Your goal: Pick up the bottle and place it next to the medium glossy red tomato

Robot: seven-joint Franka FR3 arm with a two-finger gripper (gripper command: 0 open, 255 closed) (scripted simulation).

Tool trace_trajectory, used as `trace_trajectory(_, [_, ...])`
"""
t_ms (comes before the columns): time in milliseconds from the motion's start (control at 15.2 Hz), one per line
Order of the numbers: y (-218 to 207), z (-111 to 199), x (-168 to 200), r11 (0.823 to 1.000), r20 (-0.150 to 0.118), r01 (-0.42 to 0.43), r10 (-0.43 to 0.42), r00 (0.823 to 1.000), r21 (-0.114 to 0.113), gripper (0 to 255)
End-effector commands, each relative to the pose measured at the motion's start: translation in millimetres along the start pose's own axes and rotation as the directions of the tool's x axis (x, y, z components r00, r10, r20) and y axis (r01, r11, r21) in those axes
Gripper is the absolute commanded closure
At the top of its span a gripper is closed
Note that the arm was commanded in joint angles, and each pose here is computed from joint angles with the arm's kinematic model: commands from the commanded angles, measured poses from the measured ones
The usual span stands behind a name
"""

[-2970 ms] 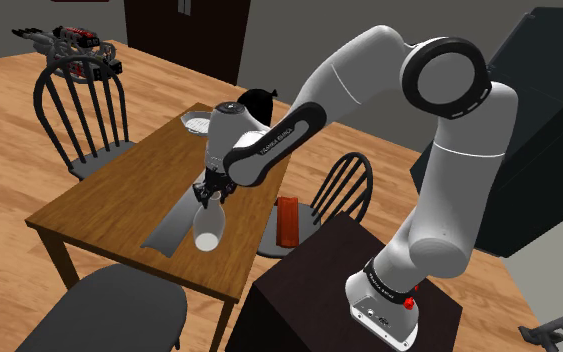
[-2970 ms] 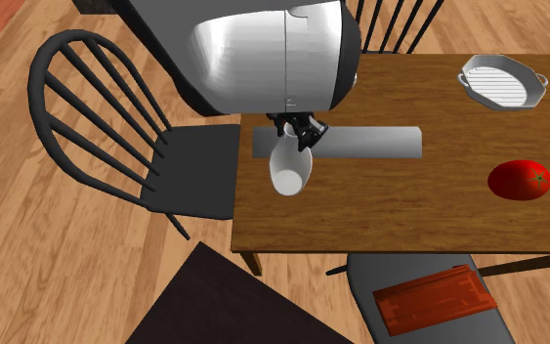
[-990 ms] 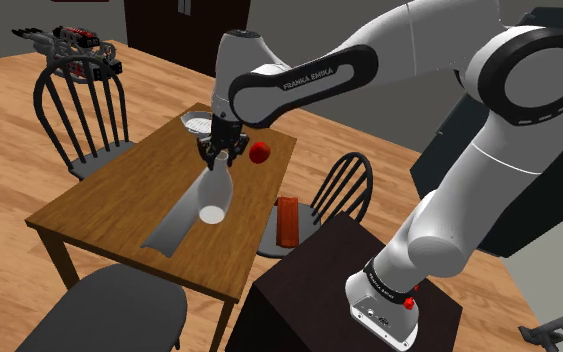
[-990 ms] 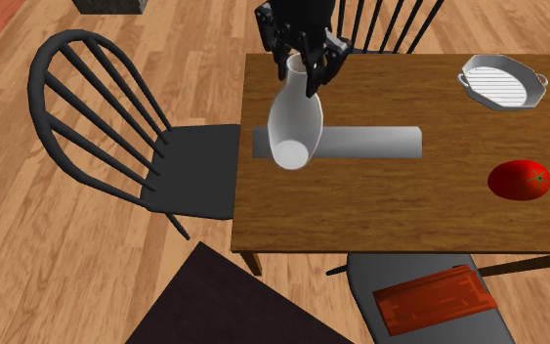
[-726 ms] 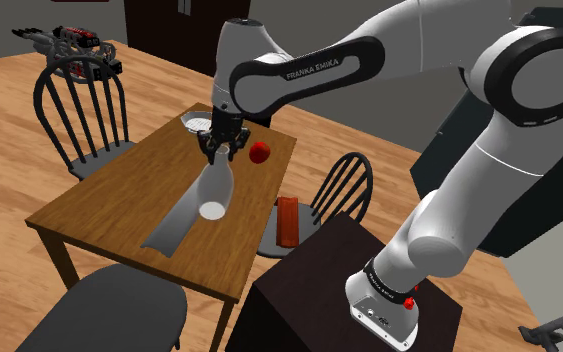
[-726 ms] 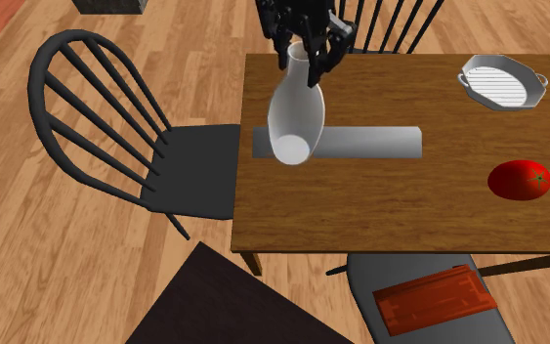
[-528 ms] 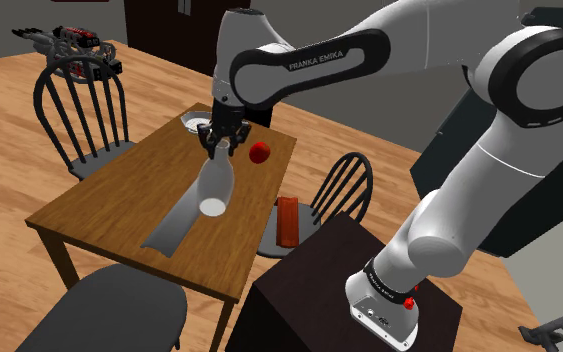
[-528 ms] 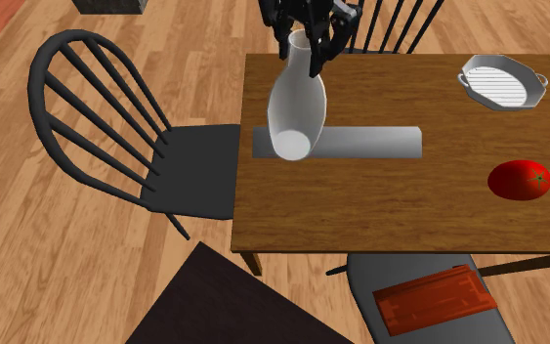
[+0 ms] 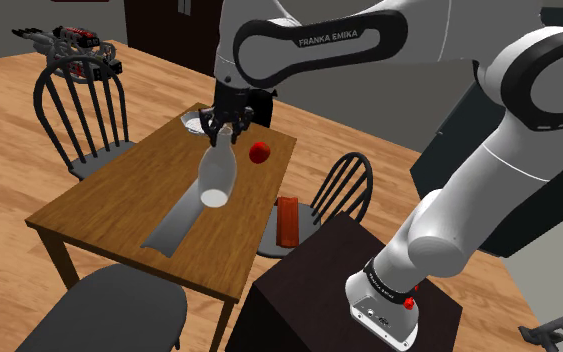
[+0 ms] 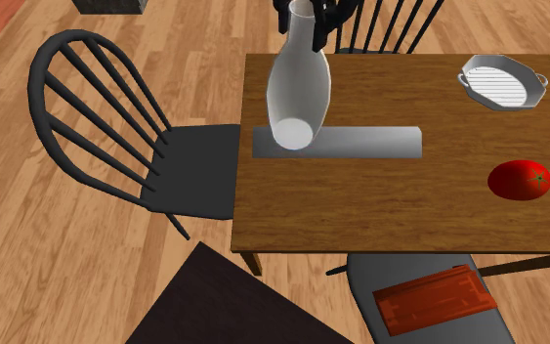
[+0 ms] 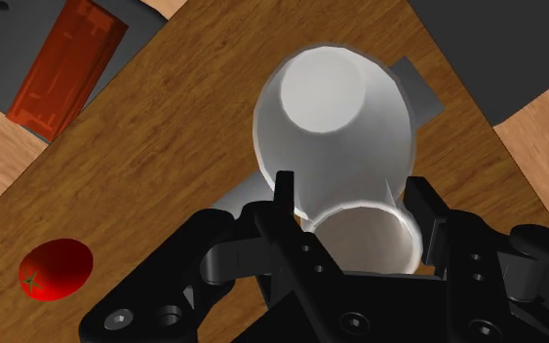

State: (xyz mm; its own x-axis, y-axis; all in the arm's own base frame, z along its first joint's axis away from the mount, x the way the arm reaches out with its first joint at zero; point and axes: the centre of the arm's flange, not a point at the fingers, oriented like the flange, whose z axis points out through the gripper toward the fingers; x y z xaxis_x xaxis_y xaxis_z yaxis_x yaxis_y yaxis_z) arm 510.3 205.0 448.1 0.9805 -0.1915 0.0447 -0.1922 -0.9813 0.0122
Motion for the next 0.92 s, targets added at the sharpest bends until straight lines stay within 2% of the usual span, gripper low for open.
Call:
trace_trajectory(0, [1,-10,1,1.000,0.000,0.000,0.000,1.000,0.000,255])
trace_trajectory(858, [2,-79,4,1.000,0.000,0.000,0.000,1.000,0.000,255])
